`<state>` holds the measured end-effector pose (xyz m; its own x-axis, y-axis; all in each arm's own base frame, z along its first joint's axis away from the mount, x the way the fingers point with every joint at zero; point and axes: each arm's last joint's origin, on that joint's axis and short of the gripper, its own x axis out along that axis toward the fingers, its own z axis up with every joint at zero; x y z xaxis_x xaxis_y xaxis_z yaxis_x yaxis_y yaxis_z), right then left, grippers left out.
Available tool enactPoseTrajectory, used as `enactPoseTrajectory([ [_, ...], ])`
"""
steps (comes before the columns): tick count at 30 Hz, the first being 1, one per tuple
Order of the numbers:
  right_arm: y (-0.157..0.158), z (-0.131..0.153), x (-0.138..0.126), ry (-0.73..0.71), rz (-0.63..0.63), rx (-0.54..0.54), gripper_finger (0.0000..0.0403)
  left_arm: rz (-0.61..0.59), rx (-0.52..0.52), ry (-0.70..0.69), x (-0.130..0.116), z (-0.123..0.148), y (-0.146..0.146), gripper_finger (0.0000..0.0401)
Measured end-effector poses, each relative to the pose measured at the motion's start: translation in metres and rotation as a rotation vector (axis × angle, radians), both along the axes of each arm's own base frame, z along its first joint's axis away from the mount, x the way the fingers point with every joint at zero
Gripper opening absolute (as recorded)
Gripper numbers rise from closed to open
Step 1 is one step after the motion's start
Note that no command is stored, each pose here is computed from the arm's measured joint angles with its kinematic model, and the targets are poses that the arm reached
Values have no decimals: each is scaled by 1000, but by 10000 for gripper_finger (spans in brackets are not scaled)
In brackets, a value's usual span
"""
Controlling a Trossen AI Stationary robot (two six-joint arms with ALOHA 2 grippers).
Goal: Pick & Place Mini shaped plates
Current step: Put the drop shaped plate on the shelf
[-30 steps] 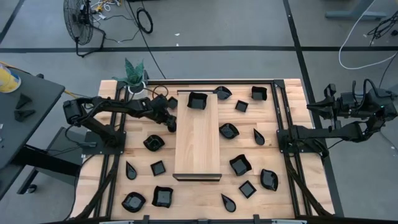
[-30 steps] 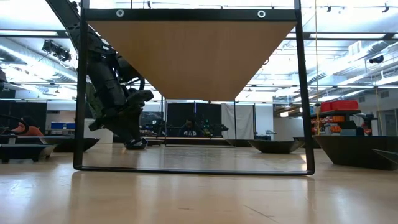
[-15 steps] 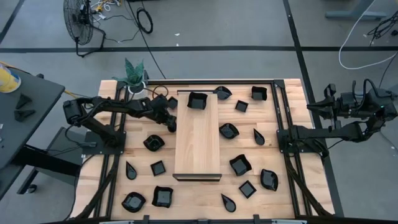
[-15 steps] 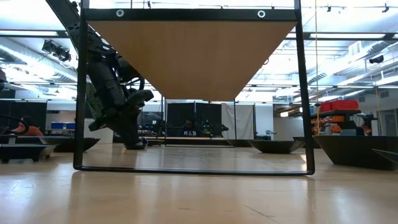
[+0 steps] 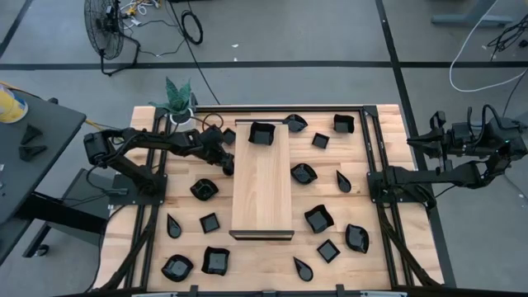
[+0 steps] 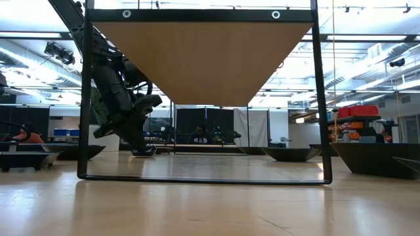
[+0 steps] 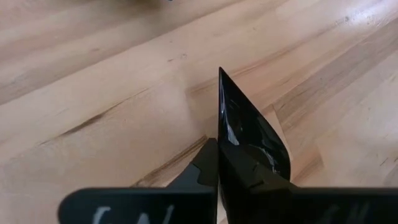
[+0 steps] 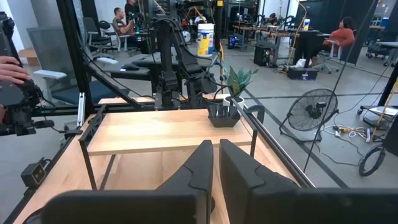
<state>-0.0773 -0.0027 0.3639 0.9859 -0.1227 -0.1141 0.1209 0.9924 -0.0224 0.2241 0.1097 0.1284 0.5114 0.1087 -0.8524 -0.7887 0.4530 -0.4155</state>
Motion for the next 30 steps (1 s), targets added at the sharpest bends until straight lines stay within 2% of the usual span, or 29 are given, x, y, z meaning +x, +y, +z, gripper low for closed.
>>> enactPoseTrajectory([
  [18, 0, 0, 0, 0, 0, 0, 34, -55, -31, 6, -1, 0, -4, 2],
  [30, 0, 0, 0, 0, 0, 0, 34, -49, 20, -11, -14, 25, -9, 1],
])
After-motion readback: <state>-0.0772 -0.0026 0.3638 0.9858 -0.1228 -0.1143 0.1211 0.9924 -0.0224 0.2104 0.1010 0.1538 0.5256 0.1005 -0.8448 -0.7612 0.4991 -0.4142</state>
